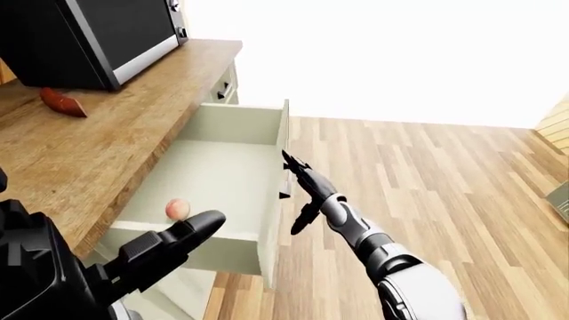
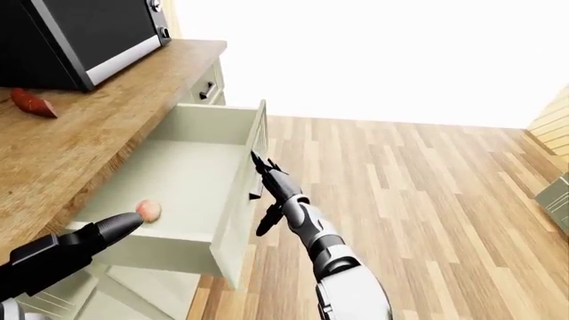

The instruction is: Close the right drawer.

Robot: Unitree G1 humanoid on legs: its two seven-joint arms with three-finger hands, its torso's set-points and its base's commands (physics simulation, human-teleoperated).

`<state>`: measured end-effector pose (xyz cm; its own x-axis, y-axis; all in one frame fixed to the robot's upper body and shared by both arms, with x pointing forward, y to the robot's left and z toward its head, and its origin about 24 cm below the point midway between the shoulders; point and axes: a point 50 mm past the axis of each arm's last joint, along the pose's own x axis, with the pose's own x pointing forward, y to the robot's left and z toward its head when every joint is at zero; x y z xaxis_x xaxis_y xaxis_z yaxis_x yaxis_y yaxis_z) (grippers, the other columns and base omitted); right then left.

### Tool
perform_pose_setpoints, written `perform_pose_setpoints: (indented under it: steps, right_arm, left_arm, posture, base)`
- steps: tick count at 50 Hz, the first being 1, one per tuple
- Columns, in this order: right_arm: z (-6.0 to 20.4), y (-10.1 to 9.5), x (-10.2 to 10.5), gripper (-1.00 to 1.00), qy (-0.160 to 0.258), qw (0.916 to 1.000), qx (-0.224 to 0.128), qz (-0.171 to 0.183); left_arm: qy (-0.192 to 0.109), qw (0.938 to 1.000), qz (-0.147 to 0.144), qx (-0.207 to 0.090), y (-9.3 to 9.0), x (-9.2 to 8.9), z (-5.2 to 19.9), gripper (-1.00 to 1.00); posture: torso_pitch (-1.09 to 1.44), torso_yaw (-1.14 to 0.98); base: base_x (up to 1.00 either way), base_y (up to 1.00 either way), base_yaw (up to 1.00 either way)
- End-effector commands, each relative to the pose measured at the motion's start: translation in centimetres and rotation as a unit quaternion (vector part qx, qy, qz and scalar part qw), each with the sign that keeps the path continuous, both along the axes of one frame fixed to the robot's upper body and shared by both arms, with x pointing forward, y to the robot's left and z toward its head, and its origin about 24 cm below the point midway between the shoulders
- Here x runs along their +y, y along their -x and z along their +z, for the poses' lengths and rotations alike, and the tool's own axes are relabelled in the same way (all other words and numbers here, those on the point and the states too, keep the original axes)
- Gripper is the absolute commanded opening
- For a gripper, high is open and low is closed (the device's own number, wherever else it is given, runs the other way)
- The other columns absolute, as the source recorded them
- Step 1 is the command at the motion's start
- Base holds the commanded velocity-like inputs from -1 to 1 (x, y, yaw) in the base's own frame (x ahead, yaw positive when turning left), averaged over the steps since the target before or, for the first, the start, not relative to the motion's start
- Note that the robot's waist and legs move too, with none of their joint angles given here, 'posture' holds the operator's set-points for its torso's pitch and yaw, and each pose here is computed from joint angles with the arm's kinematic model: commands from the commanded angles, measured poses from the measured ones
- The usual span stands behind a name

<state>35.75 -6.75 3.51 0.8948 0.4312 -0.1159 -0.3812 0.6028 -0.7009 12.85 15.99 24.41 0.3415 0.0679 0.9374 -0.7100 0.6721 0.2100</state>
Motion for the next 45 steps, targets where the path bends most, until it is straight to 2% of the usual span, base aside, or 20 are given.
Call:
perform_pose_setpoints:
  steps: [1,26,30,45]
  right_arm:
    - [1.3,0.1,2.3,1.00,0.014,0.9968,-0.025,0.075]
    - [1.8,0.0,3.6,1.00,0.039,0.9931,-0.011,0.110]
    - [1.8,0.2,4.6,1.00,0.041,0.9921,-0.011,0.118]
    - [1.6,0.6,5.7,1.00,0.056,0.9892,0.001,0.135]
  left_arm:
    - [-0.003,0.9998,-0.003,-0.020,0.5,-0.2,0.4,1.00]
    - [-0.002,0.9998,-0.002,-0.020,0.5,-0.1,0.4,1.00]
    - [-0.001,0.9998,-0.001,-0.020,0.5,0.0,0.4,1.00]
    - [0.001,0.9998,0.001,-0.021,0.5,0.1,0.4,1.00]
  posture:
    - [0.00,0.00]
    - [0.00,0.00]
    - [0.00,0.00]
    - [0.00,0.00]
  base:
    - [0.00,0.00,0.00]
    - [0.00,0.00,0.00]
    - [0.00,0.00,0.00]
    - [0.00,0.00,0.00]
